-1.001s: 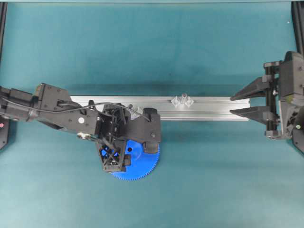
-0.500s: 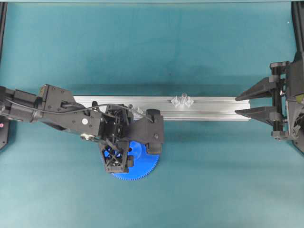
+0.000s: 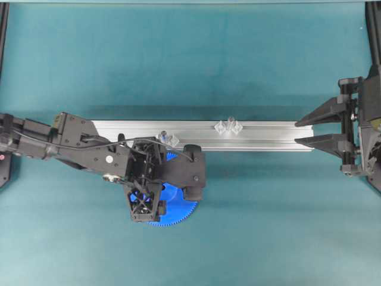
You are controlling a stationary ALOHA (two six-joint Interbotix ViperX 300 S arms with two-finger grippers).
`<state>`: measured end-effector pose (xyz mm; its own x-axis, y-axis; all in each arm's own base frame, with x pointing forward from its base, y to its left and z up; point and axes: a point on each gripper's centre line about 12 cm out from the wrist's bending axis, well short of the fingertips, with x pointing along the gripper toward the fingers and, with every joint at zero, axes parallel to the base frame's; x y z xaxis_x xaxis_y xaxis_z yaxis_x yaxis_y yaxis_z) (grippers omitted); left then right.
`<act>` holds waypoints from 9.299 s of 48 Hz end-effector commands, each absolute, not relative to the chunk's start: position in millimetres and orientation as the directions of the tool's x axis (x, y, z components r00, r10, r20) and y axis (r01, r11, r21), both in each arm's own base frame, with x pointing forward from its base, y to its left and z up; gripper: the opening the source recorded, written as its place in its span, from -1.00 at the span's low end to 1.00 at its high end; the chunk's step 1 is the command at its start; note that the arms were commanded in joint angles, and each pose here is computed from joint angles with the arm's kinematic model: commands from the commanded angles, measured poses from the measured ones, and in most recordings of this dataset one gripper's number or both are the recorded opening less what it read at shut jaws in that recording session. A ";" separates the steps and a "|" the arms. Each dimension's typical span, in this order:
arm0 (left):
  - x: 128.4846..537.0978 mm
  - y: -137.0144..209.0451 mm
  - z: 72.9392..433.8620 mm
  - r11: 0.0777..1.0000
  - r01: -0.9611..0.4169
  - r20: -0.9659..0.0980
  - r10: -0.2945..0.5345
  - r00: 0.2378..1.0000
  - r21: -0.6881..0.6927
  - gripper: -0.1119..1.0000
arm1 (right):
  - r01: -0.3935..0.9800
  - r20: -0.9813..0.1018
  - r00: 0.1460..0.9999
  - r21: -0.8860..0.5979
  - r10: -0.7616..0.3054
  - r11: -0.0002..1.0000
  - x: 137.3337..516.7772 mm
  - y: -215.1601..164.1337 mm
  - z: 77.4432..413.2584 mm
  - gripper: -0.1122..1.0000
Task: Insert the large gear onto the shaft.
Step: 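Close the left gripper on the blue gear's hub, then lift the blue gear and carry it over the right shaft, then align the gear's bore with the right shaft and lower it on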
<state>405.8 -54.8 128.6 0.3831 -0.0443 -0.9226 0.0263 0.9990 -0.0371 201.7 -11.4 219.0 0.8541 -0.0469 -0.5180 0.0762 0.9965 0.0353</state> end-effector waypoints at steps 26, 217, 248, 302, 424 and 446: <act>410.1 -55.8 132.6 0.999 0.025 -0.914 -0.046 0.403 -0.039 0.88 | 0.069 -0.506 0.862 0.045 -0.036 0.997 203.6 -9.0 223.4 0.09; 526.2 67.3 225.5 0.976 0.090 -0.762 0.094 0.641 0.196 0.63 | 0.088 -0.395 0.918 0.147 -0.023 0.985 178.1 -5.1 228.6 0.08; 518.5 71.4 221.8 0.979 0.095 -0.812 0.093 0.576 0.179 0.63 | 0.088 -0.394 0.919 0.147 -0.024 0.985 177.9 -5.1 227.4 0.08; 498.2 70.2 192.4 0.990 0.067 -0.878 0.080 0.472 0.126 0.65 | 0.086 -0.381 0.924 0.148 -0.024 0.985 177.4 -5.1 230.5 0.08; 524.6 79.8 223.6 0.991 0.043 -0.864 0.090 0.496 0.128 0.87 | 0.094 -0.366 0.930 0.172 -0.025 0.981 177.5 -5.3 230.6 0.08; 524.7 76.5 244.9 0.990 0.042 -0.848 0.091 0.522 0.132 0.87 | 0.093 -0.364 0.931 0.174 -0.023 0.980 177.4 -4.9 230.9 0.08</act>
